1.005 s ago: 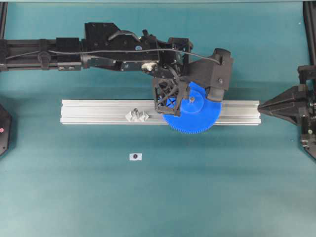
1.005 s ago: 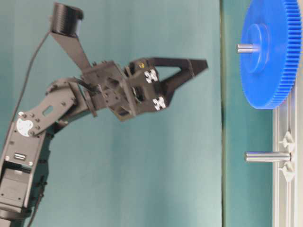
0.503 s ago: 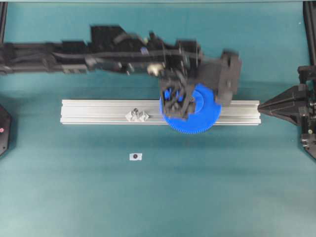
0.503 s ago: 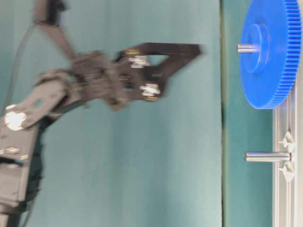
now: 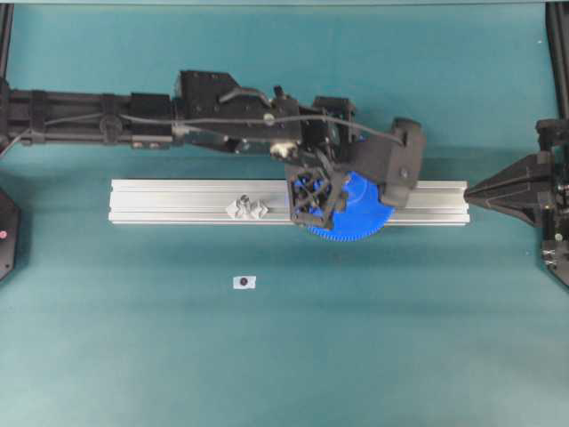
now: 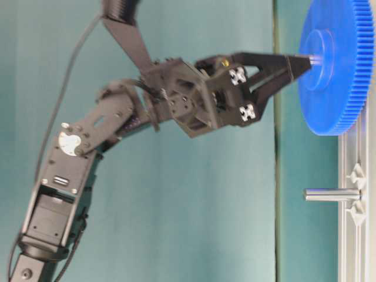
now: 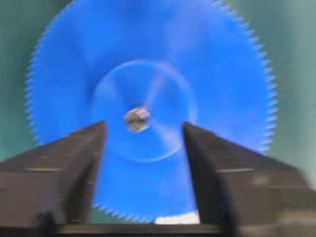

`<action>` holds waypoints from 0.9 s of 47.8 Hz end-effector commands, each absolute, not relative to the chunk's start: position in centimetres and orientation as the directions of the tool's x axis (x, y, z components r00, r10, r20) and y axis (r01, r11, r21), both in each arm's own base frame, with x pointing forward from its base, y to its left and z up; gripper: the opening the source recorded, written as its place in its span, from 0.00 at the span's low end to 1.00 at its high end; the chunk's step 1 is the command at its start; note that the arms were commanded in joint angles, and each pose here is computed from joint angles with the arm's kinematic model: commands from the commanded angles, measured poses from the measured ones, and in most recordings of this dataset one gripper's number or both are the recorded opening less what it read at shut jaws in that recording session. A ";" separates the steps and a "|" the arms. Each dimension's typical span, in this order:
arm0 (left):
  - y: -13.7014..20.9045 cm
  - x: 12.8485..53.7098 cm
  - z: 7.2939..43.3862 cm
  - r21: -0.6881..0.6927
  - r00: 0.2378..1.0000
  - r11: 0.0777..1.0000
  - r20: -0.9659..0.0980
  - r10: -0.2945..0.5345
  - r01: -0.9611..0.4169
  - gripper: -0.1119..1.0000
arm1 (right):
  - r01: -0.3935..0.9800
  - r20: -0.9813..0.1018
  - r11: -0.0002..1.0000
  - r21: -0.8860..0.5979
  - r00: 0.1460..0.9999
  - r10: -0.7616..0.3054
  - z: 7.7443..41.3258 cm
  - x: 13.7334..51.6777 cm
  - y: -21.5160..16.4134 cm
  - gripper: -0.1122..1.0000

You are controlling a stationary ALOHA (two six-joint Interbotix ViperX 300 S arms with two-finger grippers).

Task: Insert the large gear onto the shaft.

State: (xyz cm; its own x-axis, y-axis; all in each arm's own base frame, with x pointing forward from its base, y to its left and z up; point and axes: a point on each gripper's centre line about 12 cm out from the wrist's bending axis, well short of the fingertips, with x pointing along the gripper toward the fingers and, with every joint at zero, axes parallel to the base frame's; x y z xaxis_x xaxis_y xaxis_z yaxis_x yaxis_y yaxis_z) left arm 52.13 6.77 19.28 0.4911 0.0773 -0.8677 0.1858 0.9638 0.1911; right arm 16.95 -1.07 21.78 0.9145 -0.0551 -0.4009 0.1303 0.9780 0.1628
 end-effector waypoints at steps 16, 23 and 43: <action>6.5 50.2 26.2 0.221 0.579 0.962 -0.810 0.088 0.163 0.38 | 0.131 -0.387 0.977 0.171 0.920 -0.056 22.3 17.2 -1.1 0.19; 6.4 48.9 27.4 0.216 0.590 0.965 -0.802 0.090 0.146 0.50 | 0.132 -0.390 0.977 0.170 0.919 -0.056 22.2 17.2 -1.1 0.19; 5.9 45.2 28.3 0.208 0.605 0.970 -0.791 0.092 0.125 0.82 | 0.128 -0.371 0.977 0.170 0.927 -0.057 22.6 16.9 -1.1 0.19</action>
